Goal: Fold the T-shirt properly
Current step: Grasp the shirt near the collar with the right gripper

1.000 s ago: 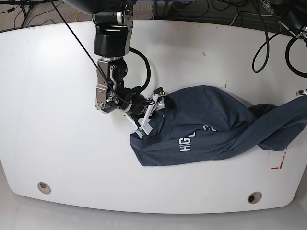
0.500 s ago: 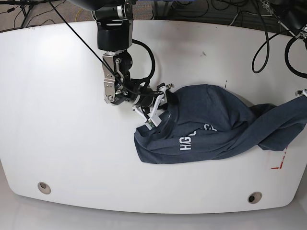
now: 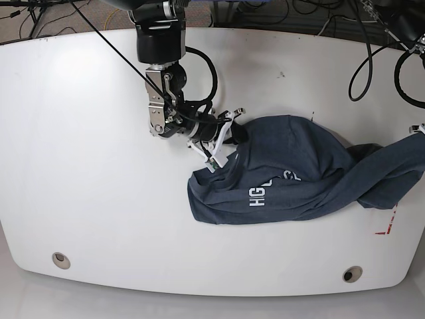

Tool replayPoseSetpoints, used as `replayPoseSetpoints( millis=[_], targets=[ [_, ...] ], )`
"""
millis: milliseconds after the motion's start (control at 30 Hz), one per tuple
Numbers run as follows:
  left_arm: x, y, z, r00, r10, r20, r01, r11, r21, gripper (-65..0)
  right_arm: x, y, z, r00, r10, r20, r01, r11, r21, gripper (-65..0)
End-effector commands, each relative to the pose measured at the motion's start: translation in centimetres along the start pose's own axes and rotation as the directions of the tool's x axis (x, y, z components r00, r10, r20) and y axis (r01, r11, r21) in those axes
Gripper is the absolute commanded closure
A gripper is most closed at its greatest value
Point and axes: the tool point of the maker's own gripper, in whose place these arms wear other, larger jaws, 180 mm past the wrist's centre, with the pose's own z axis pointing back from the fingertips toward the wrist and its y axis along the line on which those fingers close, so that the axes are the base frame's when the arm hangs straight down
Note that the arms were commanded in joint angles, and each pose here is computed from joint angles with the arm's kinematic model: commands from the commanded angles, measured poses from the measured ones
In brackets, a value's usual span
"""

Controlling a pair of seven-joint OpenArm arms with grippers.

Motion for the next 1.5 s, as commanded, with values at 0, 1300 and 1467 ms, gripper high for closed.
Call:
replayPoseSetpoints(
  millis=[0,1300,1467],
  targets=[
    [1.6,0.6,0.7,0.999,-0.025,0.046,0.025,1.0,0.019,0.0,1.1,-1.3,2.0,0.998,0.051,0.03,-0.05,0.998,-0.05,0.0],
    [-0.7,-1.0,0.1,0.989,-0.148,-0.021,0.147,0.988,-0.041,0.0,-12.8,-4.5,17.6,0.951,0.126,-0.282,-0.21,0.933,-0.292,-2.5],
    [-0.7,-1.2,0.0,0.988,-0.154,-0.024,0.153,0.987,-0.046,0.0,-11.8,-5.0,18.0,0.955,0.136,-0.264,-0.219,0.924,-0.314,-24.1]
  ],
)
